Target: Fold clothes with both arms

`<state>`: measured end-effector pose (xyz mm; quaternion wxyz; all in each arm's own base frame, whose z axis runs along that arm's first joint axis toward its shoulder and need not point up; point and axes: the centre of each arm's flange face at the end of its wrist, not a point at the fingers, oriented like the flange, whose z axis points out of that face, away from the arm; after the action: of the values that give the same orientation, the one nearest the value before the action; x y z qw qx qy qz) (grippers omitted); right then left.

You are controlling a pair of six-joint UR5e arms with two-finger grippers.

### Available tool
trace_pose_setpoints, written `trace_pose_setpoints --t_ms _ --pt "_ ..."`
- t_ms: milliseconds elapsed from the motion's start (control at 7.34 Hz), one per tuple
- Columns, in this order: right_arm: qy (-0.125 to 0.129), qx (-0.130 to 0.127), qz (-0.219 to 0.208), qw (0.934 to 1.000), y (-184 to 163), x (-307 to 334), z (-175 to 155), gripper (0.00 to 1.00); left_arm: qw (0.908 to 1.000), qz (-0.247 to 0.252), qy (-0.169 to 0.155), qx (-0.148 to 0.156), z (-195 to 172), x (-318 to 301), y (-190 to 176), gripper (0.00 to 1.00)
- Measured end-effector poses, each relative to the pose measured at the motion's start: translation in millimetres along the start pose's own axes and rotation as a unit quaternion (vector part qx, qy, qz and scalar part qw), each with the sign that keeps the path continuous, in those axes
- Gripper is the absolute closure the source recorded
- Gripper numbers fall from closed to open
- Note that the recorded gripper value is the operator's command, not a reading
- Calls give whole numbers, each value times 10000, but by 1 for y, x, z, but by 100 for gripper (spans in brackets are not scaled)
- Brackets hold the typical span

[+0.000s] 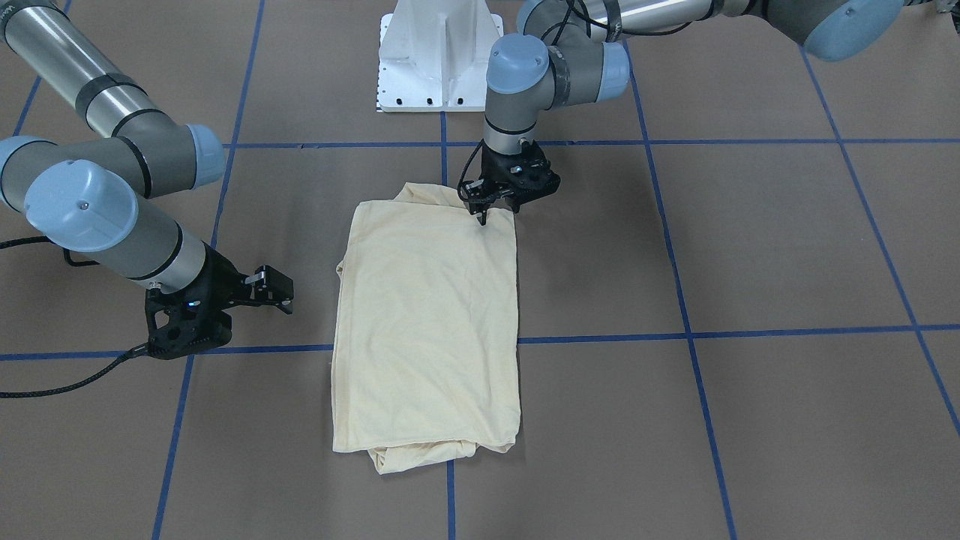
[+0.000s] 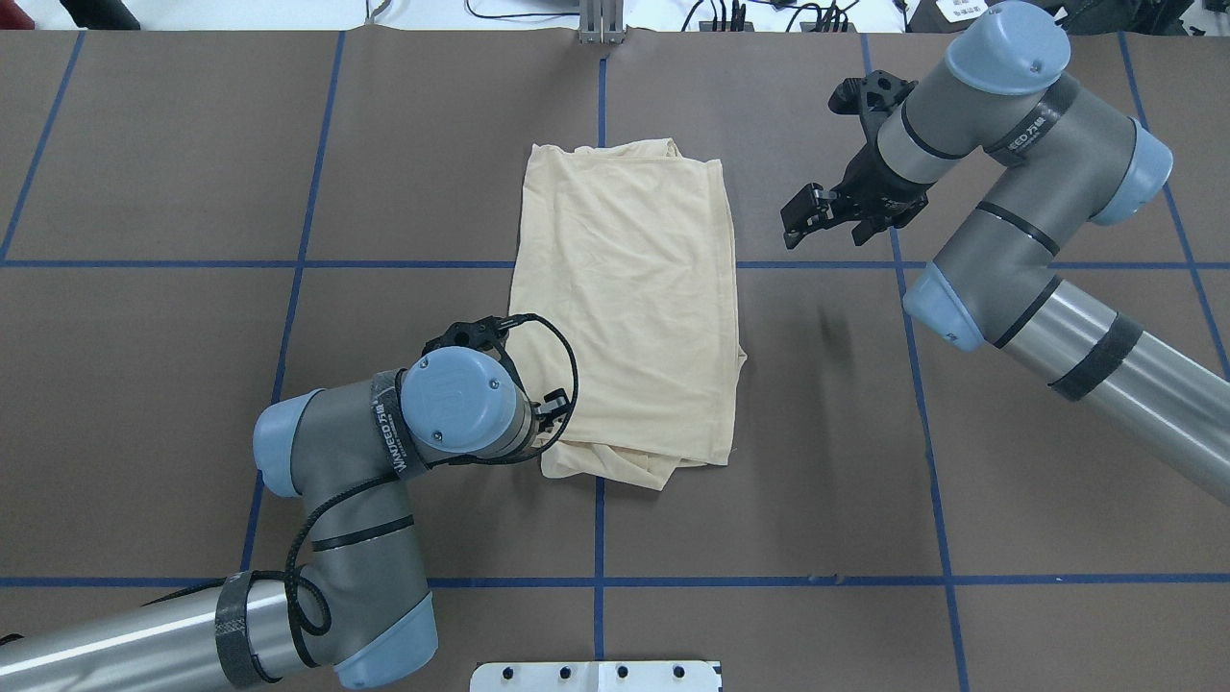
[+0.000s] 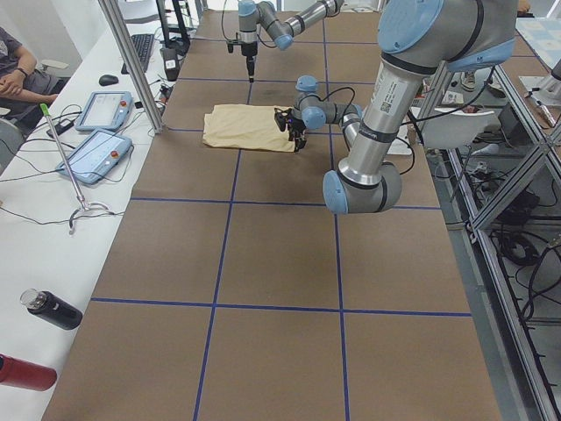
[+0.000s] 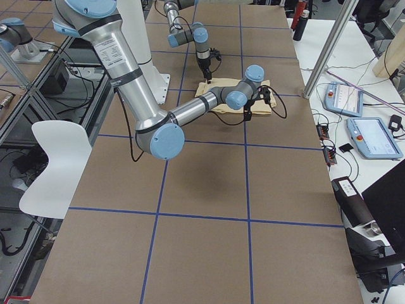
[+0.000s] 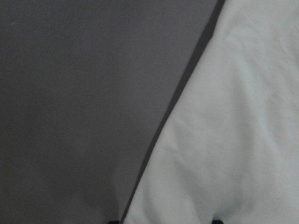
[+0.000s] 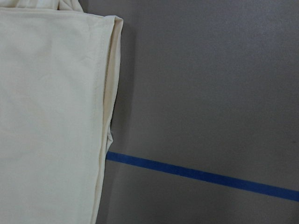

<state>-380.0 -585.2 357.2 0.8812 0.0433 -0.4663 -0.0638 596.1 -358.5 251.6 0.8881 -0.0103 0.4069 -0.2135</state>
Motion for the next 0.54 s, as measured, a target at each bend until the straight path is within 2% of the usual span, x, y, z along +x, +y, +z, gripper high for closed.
trace_pose_setpoints --t_ms 272,545 --pt "1 -1 4 10000 0 0 0 0 10000 25 -13 -32 2 0 6 71" --pt "7 -6 7 10000 0 1 1 0 10000 37 -21 -44 2 0 9 99"
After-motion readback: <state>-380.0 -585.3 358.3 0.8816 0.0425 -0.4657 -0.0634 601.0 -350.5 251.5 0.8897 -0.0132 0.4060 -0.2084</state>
